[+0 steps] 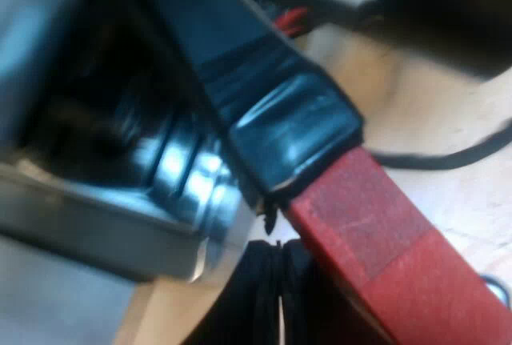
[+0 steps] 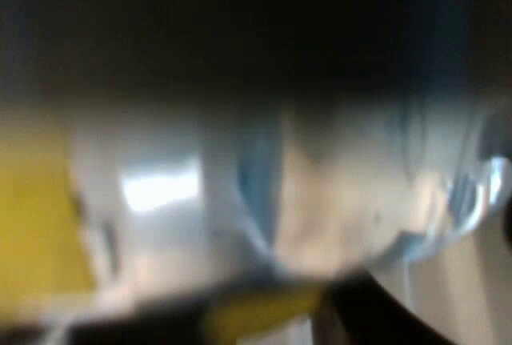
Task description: Put the handle in the coffee machine
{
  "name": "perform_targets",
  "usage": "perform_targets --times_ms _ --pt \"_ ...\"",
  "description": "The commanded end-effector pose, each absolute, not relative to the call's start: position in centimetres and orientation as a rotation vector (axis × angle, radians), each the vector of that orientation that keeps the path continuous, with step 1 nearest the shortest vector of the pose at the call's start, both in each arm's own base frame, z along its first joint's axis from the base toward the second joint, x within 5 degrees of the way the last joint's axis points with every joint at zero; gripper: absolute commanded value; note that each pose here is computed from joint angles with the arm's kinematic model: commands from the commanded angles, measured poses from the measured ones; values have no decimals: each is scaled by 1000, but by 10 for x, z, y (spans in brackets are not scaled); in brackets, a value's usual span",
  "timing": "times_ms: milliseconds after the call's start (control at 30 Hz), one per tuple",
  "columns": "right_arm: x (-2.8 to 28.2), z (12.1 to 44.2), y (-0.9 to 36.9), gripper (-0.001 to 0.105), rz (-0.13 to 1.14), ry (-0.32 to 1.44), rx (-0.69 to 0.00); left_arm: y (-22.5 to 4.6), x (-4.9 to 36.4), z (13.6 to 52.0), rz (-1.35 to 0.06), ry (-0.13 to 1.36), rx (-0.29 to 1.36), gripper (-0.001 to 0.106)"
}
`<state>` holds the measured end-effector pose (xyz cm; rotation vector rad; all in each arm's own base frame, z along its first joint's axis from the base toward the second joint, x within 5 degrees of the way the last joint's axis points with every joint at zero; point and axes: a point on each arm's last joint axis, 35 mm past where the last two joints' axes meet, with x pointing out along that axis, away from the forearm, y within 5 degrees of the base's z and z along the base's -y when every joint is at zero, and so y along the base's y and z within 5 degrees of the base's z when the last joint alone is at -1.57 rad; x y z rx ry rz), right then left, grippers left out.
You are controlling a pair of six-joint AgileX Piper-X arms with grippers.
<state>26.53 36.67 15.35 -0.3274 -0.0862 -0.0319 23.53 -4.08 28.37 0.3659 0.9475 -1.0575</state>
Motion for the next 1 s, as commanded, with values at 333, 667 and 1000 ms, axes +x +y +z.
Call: perform_targets --times_ms 333,667,1000 --pt "218 199 363 23 48 -83 -340 -57 223 283 -1145 995 315 1" --pt "188 200 319 21 24 -44 -400 -76 213 280 -1263 989 371 1" --pt "167 210 273 21 26 15 -507 -118 203 282 -1419 880 502 1"
